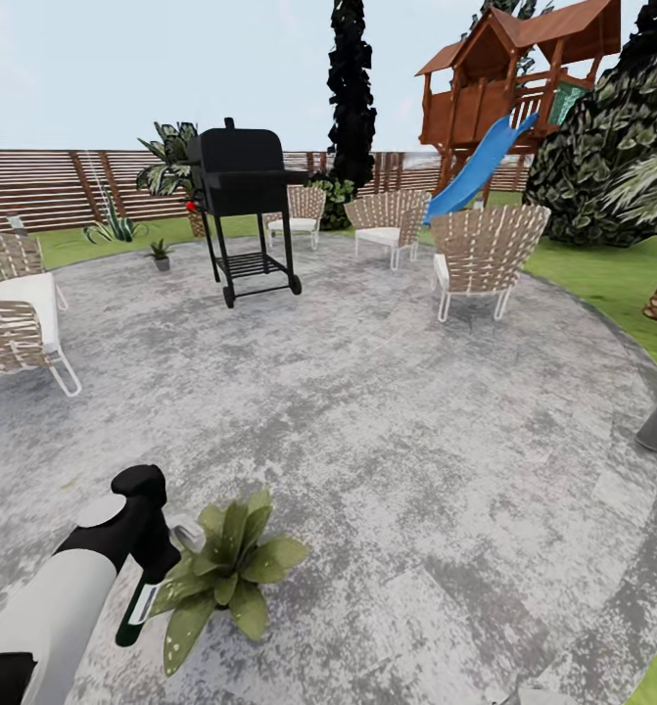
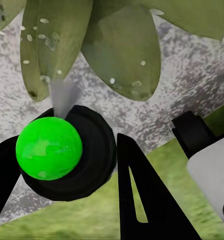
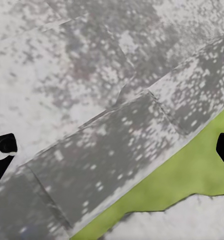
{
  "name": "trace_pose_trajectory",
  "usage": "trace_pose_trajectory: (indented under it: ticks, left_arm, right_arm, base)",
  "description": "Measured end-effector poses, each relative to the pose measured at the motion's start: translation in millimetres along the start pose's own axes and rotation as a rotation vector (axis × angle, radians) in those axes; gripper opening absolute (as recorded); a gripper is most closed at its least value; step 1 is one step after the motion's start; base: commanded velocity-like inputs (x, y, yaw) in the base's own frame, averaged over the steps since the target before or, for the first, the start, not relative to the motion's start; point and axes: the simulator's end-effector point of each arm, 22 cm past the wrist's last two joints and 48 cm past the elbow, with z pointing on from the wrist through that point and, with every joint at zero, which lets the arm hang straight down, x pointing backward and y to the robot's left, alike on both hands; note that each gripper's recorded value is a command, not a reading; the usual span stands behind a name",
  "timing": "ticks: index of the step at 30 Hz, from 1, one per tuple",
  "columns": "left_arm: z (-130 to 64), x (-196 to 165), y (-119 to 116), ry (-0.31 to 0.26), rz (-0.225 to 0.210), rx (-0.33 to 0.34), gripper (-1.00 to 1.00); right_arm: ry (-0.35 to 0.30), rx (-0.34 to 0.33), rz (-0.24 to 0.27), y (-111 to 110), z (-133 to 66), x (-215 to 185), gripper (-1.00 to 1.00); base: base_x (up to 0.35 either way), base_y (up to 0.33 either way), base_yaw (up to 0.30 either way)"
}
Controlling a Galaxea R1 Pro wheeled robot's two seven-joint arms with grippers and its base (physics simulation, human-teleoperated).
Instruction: Pick up the pesticide atomizer in the garden and spray insectifuge to fully cover both potted plants in the garden.
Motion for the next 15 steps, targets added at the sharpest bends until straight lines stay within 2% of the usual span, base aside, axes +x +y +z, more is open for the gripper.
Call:
trace_pose_trajectory:
  ticks: [7, 10, 13, 15]
  left_arm:
    - [0.0, 2, 0, 0.011, 0.01, -0.003, -1.0]
    - [-3.3, 0, -7, 0.009, 0.017, 0.028, -1.0]
    - [-11.3, -6, -9, 0.023, 0.05, 0.024, -1.0]
    - [-18.6, -11, -5, 0.036, 0.082, -0.012, -1.0]
  right_arm:
    - [0.0, 0.0, 0.0, 0, 0.1, 0, 1.0]
    - [-0.001, 0.0, 0.0, 0, 0.1, -1, 1.0]
    - [-0.002, 0.001, 0.0, 0, 0.2, -1, 1.0]
    - [-0.001, 0.001, 0.0, 0, 0.1, -1, 1.0]
  base:
    - [0.0, 0.0, 0.22]
    - [0.0, 0.0, 0.275]
    - [0.0, 0.0, 0.209]
    - [0.0, 0.0, 0.048]
